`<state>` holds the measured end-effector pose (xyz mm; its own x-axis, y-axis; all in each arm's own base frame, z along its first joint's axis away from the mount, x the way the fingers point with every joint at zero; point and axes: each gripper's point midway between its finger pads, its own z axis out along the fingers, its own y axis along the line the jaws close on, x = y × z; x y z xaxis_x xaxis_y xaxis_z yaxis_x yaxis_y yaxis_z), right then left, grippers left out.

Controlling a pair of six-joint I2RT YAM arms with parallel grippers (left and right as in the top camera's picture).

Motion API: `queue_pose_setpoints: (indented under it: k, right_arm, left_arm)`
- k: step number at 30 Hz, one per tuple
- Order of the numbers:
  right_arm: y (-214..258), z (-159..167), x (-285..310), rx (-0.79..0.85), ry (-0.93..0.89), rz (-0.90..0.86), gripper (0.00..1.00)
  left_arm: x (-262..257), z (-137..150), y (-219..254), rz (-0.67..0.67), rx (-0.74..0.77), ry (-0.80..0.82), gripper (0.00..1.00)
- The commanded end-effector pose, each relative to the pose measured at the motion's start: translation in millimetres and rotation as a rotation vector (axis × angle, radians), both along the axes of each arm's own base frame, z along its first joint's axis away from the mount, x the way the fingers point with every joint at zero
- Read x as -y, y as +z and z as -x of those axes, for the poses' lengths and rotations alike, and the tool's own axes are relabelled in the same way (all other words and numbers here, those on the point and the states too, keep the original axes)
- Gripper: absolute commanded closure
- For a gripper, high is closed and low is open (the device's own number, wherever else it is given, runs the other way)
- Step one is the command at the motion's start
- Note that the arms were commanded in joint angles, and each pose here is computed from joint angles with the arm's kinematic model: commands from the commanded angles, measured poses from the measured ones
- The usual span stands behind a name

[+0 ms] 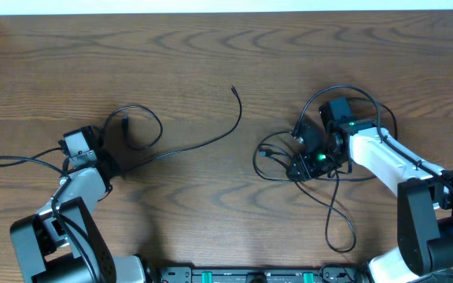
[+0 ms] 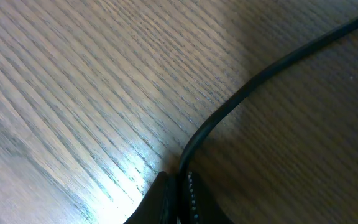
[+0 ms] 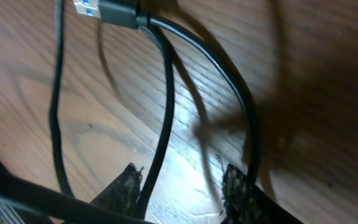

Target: Untangle cables

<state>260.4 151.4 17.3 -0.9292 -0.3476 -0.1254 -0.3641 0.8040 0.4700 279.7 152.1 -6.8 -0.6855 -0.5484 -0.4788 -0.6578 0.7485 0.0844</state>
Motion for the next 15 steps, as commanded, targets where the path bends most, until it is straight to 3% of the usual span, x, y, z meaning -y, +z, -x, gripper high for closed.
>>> queue_pose_setpoints:
  k: [1, 8, 10, 13, 15]
  right_arm:
    - [3.4, -1.7, 3.0, 0.006, -0.026, 0.028, 0.63]
    - [3.5, 5.4, -11.1, 0.012, 0.027, 0.026, 0.7]
    - [3.6, 8.0, -17.6, 0.018, 0.051, 0.024, 0.77]
    - [4.0, 11.5, -29.2, 0.036, 0.093, 0.019, 0.96]
    - [4.3, 13.1, -36.5, 0.049, 0.117, 0.014, 0.99]
  left_arm:
    - [41.1, 30.1, -43.2, 0.192, -0.109, -0.059, 0.93]
    - [42.0, 29.6, -43.3, 0.197, -0.107, -0.062, 0.92]
    - [44.7, 27.6, -43.3, 0.212, -0.097, -0.069, 0.92]
    - [44.6, 27.0, -43.1, 0.212, -0.095, -0.069, 0.92]
    - [44.6, 27.0, -43.1, 0.212, -0.095, -0.07, 0.92]
